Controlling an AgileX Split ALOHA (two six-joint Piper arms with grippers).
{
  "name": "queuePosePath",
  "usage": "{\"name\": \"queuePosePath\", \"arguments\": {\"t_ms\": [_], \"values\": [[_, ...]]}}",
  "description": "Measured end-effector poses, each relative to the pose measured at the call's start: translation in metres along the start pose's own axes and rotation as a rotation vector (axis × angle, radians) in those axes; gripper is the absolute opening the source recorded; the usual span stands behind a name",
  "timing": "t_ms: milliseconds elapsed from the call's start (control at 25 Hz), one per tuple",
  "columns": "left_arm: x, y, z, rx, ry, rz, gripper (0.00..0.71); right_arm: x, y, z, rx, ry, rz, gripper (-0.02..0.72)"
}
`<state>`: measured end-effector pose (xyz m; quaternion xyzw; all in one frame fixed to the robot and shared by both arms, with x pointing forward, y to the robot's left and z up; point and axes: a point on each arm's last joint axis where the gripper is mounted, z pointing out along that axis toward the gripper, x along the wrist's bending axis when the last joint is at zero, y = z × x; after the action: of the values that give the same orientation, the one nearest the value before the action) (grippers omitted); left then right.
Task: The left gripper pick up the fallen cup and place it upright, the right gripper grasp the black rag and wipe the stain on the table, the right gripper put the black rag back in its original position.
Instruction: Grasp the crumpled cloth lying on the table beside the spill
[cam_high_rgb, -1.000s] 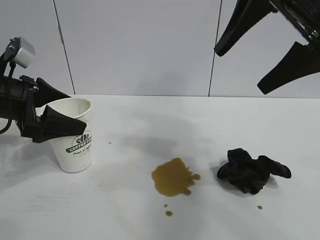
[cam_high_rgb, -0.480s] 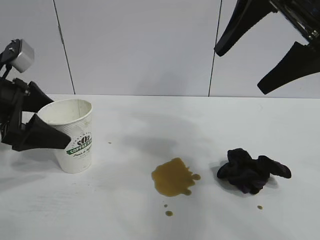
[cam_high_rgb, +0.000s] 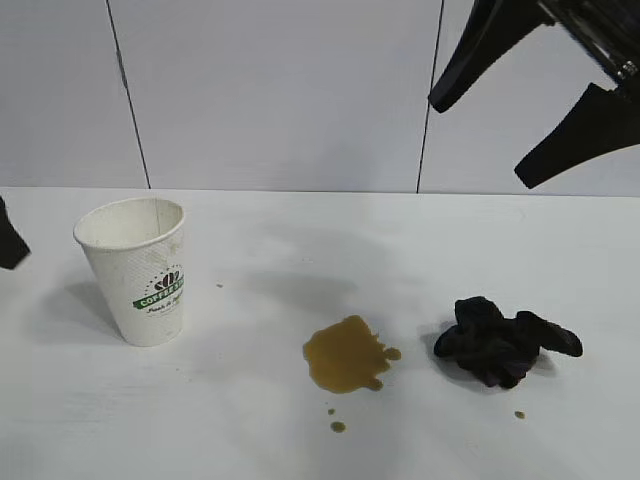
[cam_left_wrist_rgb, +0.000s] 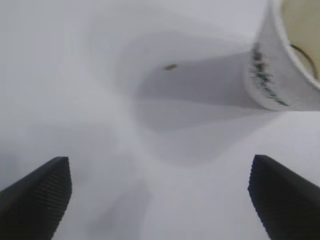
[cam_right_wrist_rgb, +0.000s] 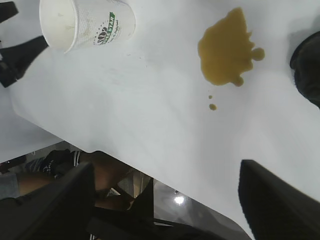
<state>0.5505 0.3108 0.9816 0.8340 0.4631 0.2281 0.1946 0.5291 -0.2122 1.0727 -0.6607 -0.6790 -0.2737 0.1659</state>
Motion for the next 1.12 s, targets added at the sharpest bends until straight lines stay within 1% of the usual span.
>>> {"name": "queuePosePath", "arguments": {"t_ms": [80, 160, 240, 320, 360, 400, 480, 560, 640, 680, 800, 920, 1040, 1120], "values": [[0.021, -0.004, -0.026, -0.04, 0.12, -0.089, 0.668, 0.0, 0.0, 0.0, 0.0, 0.0, 0.0, 0.545], [0.038, -0.008, -0.057, -0.103, 0.23, -0.144, 0.659, 0.0, 0.0, 0.0, 0.0, 0.0, 0.0, 0.545], [0.051, -0.013, -0.088, -0.164, 0.333, -0.183, 0.655, 0.0, 0.0, 0.0, -0.005, -0.001, 0.0, 0.545], [0.055, -0.015, -0.122, -0.234, 0.428, -0.2, 0.654, 0.0, 0.001, 0.0, -0.013, -0.002, 0.0, 0.545], [0.054, -0.015, -0.139, -0.274, 0.475, -0.204, 0.654, 0.0, 0.001, 0.0, -0.015, -0.002, 0.0, 0.545], [0.052, -0.015, -0.152, -0.313, 0.507, -0.21, 0.654, 0.0, 0.001, 0.0, -0.016, -0.002, 0.0, 0.545], [0.042, -0.013, -0.184, -0.418, 0.565, -0.227, 0.654, 0.0, 0.001, 0.0, -0.016, -0.002, 0.0, 0.545], [0.029, -0.011, -0.21, -0.519, 0.591, -0.253, 0.654, 0.0, 0.001, 0.0, -0.016, -0.002, 0.0, 0.545], [0.013, -0.012, -0.234, -0.6, 0.596, -0.267, 0.654, 0.0, 0.001, 0.0, -0.016, -0.002, 0.0, 0.545], [0.005, -0.013, -0.243, -0.629, 0.587, -0.272, 0.654, 0.0, 0.001, 0.0, -0.016, -0.002, 0.0, 0.545], [-0.026, -0.021, -0.273, -0.711, 0.54, -0.269, 0.654, 0.0, 0.001, 0.0, -0.016, -0.002, 0.0, 0.545], [-0.065, -0.035, -0.301, -0.785, 0.5, -0.229, 0.654, 0.0, 0.001, 0.0, -0.016, -0.002, 0.0, 0.545], [-0.102, -0.053, -0.319, -0.809, 0.437, -0.201, 0.654, 0.0, 0.001, 0.0, -0.016, -0.002, 0.0, 0.545], [-0.124, -0.066, -0.325, -0.806, 0.393, -0.187, 0.654, 0.0, 0.001, 0.0, -0.016, -0.003, 0.0, 0.545]]}}
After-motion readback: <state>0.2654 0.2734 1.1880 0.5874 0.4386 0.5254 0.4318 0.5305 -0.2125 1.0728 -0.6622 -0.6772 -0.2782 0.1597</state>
